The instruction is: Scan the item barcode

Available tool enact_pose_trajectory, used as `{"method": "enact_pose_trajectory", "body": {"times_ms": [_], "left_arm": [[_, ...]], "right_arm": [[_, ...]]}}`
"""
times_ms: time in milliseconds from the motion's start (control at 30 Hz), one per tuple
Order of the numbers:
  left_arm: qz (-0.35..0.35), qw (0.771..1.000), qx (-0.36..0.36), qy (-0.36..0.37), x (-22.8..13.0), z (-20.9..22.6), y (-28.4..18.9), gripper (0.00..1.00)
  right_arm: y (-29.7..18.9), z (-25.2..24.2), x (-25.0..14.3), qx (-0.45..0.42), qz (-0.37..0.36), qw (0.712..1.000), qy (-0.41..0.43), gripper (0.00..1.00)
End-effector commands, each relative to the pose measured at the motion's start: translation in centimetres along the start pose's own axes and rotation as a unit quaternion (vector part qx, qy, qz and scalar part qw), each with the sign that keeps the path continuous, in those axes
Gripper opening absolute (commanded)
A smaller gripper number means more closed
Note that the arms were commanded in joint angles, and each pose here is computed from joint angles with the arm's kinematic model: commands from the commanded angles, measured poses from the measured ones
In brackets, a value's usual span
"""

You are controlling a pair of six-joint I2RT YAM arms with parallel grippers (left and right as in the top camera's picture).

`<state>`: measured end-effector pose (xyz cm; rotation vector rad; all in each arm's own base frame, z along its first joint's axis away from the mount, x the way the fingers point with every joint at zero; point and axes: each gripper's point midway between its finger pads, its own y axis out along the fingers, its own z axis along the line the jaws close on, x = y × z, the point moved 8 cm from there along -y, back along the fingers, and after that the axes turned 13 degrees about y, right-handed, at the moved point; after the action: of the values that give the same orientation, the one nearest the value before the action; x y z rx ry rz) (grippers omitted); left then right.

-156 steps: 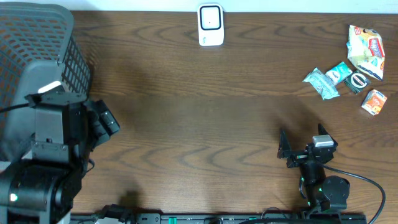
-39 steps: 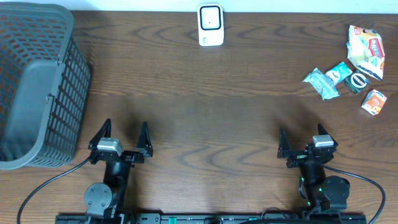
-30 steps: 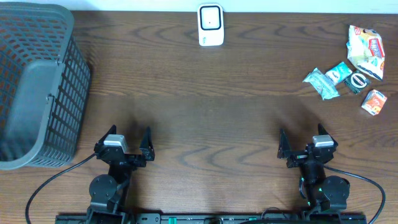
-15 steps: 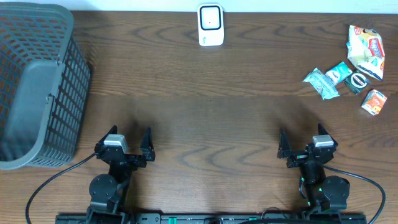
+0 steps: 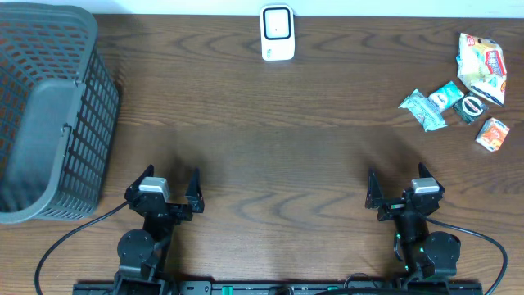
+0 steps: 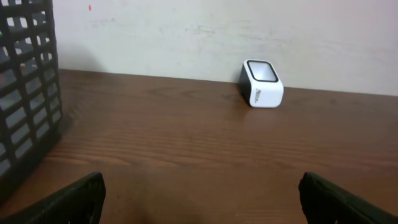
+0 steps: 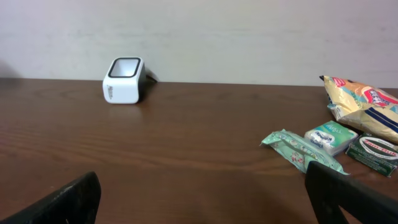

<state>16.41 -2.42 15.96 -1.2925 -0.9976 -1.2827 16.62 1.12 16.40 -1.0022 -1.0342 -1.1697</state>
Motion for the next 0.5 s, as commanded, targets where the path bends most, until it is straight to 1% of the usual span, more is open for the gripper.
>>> {"method": "enact_pose_trajectory", "body": {"times_ms": [0, 133, 167, 300, 467], "left_arm": [[0.025, 1.000, 0.001, 0.013, -1.1, 0.0, 0.0, 0.98], [0.026, 1.000, 0.009, 0.014, -1.1, 0.2, 0.0, 0.98], [0.026, 0.999, 0.017, 0.013, -1.1, 0.5, 0.0, 0.96], [0.030, 0.998, 0.051, 0.009, -1.2, 1.6, -0.1, 0.98], [0.032, 0.997, 0.058, 0.028, -1.2, 1.9, -0.1, 0.98]], "right_arm": [[0.0, 0.1, -0.1, 0.001, 0.000, 1.000, 0.008, 0.99], [0.0, 0.1, 0.0, 0.001, 0.000, 1.000, 0.008, 0.99], [0.0, 0.1, 0.0, 0.001, 0.000, 1.000, 0.008, 0.99], [0.0, 0.1, -0.1, 0.001, 0.000, 1.000, 0.008, 0.99], [0.0, 0.1, 0.0, 0.001, 0.000, 1.000, 0.008, 0.99]]}}
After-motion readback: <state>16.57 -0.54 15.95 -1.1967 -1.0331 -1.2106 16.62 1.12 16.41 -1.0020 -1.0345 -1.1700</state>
